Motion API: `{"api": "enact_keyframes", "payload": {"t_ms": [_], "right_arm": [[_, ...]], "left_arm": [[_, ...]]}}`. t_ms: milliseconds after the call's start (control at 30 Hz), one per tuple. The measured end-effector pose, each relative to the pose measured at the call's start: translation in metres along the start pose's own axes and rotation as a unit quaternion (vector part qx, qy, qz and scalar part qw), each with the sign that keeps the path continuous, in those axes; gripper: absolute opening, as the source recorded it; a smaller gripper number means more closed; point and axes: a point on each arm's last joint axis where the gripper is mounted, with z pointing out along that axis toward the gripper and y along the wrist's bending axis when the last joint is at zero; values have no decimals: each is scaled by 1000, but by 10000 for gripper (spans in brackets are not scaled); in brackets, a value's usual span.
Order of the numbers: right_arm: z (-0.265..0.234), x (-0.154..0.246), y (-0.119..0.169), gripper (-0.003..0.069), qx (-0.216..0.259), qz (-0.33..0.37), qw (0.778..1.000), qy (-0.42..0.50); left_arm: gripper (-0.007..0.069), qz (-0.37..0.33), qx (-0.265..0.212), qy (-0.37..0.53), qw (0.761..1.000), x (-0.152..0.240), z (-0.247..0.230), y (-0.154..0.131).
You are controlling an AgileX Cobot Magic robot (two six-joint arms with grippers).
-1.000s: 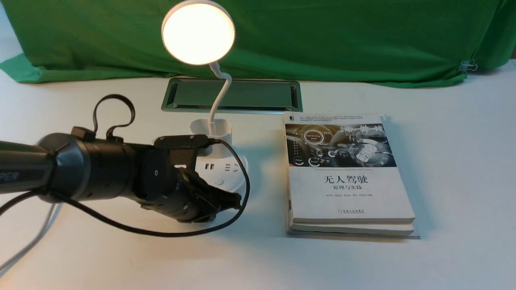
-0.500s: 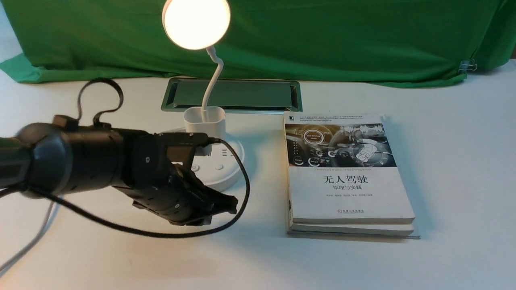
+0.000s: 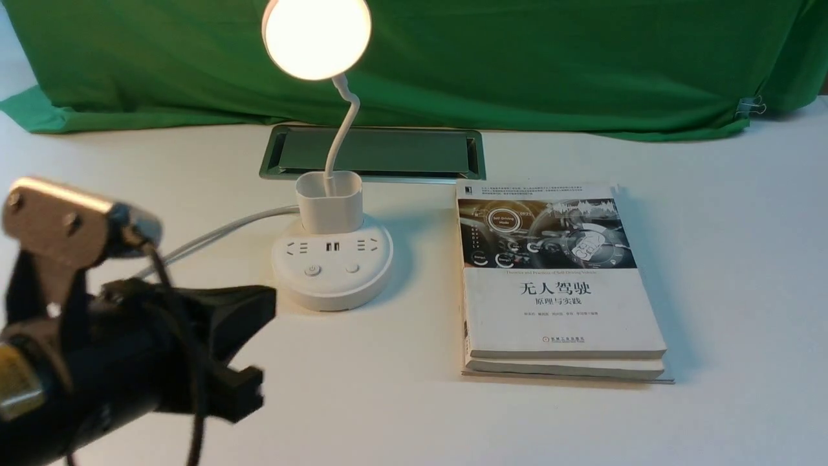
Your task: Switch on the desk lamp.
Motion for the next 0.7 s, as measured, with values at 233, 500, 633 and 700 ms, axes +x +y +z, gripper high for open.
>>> {"api": "enact_keyframes", "payload": {"t_ms": [233,500,633,700], "right_arm": [[0,0,0,238,0,0,1000,0],[0,0,0,238,0,0,1000,0],[0,0,0,238,0,0,1000,0],[0,0,0,238,0,0,1000,0]], "left_arm": [[1,57,-12,-92,994,18,-48,7],[1,137,-31,-184,973,36,-87,10],[1,87,-70,-226,968,55,-98,19],[1,52,-99,-236,965,64,-97,24]]}}
